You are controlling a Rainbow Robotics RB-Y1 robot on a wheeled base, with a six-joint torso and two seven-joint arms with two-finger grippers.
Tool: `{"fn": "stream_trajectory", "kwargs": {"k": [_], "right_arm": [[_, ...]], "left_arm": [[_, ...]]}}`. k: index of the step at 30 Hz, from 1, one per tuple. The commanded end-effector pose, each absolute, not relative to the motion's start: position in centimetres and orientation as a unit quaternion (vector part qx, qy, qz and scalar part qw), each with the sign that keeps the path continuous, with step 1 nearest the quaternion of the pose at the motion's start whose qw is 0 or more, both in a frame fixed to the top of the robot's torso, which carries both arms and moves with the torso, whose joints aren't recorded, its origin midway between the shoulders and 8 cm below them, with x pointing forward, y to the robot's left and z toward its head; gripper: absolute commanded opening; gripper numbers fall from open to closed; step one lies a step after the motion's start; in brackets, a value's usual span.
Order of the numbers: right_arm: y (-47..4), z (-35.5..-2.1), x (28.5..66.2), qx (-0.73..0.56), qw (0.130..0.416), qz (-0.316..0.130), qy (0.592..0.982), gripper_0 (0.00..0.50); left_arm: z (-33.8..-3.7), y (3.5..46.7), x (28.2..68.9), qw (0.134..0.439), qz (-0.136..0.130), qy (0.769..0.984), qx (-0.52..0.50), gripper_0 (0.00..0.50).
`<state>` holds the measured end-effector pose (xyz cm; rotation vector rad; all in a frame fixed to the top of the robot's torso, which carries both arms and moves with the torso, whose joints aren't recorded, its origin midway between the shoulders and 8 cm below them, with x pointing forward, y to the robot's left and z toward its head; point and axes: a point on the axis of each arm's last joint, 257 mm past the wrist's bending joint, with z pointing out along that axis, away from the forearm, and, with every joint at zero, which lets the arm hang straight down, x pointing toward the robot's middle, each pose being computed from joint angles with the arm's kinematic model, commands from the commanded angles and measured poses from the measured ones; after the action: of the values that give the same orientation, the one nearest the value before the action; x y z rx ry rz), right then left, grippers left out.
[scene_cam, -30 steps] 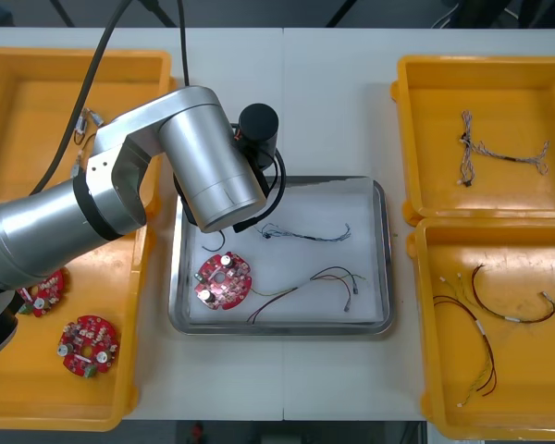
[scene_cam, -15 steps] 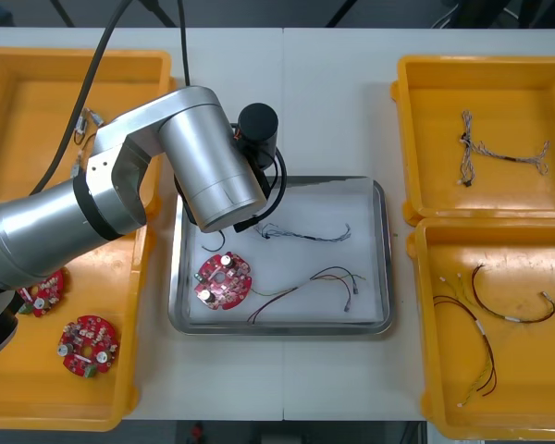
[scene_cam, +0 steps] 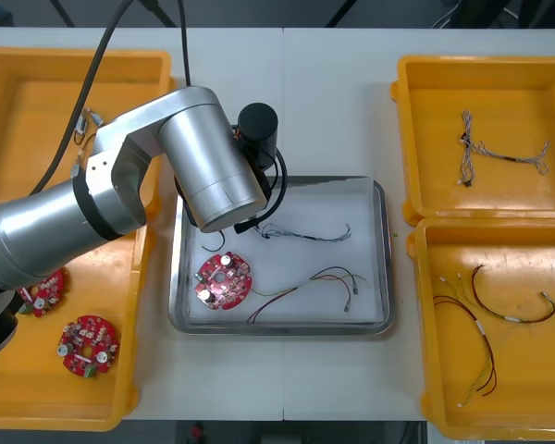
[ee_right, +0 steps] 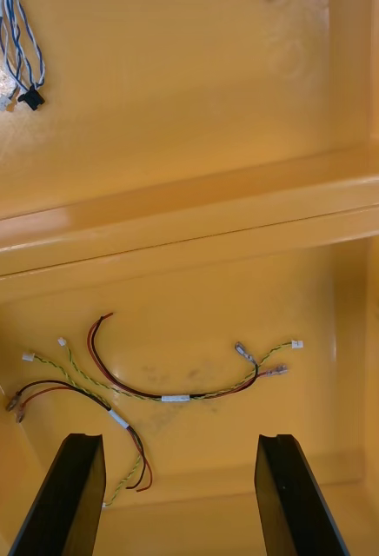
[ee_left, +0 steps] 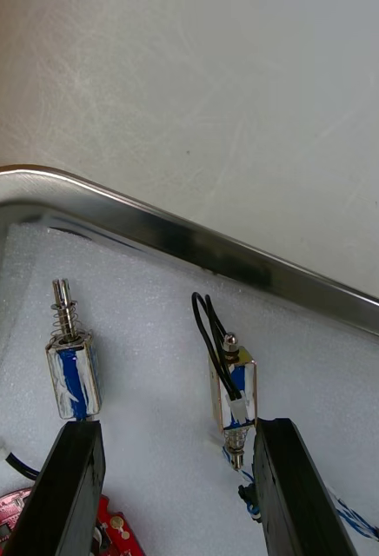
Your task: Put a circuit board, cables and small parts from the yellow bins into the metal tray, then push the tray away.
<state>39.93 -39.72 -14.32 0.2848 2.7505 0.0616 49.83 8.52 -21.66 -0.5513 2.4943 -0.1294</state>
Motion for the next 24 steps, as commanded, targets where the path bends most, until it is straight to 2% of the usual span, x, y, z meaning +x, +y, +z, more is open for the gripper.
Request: {"fn": "stream_trajectory", "kwargs": {"k": [1, 8, 16, 17, 19, 24], "right_arm": [[-40.0, -13.7, 39.8, 0.093, 0.198, 0.018, 0.976, 0.500], [-40.0, -13.7, 39.8, 0.093, 0.198, 0.018, 0.976, 0.500], [-40.0, -13.7, 39.8, 0.093, 0.198, 0.018, 0.976, 0.500], [-39.4, -15.7, 39.1, 0.092, 0.174, 0.027, 0.980, 0.500], [-38.8, -16.2, 39.1, 0.087, 0.168, 0.032, 0.981, 0.500], [-37.4, -14.1, 40.7, 0.063, 0.191, 0.037, 0.979, 0.500]], "left_arm": [[-20.6, 8.5, 48.3, 0.274, -0.054, 0.935, -0.218, 0.500], [-15.4, 10.9, 46.6, 0.264, -0.045, 0.941, -0.208, 0.500], [-8.0, 16.5, 45.2, 0.245, -0.065, 0.945, -0.205, 0.500], [-6.9, 17.8, 45.1, 0.248, -0.062, 0.946, -0.200, 0.500], [-5.5, 19.7, 44.8, 0.251, -0.055, 0.947, -0.192, 0.500], [-2.9, 24.2, 44.4, 0.257, -0.026, 0.953, -0.160, 0.500]]}}
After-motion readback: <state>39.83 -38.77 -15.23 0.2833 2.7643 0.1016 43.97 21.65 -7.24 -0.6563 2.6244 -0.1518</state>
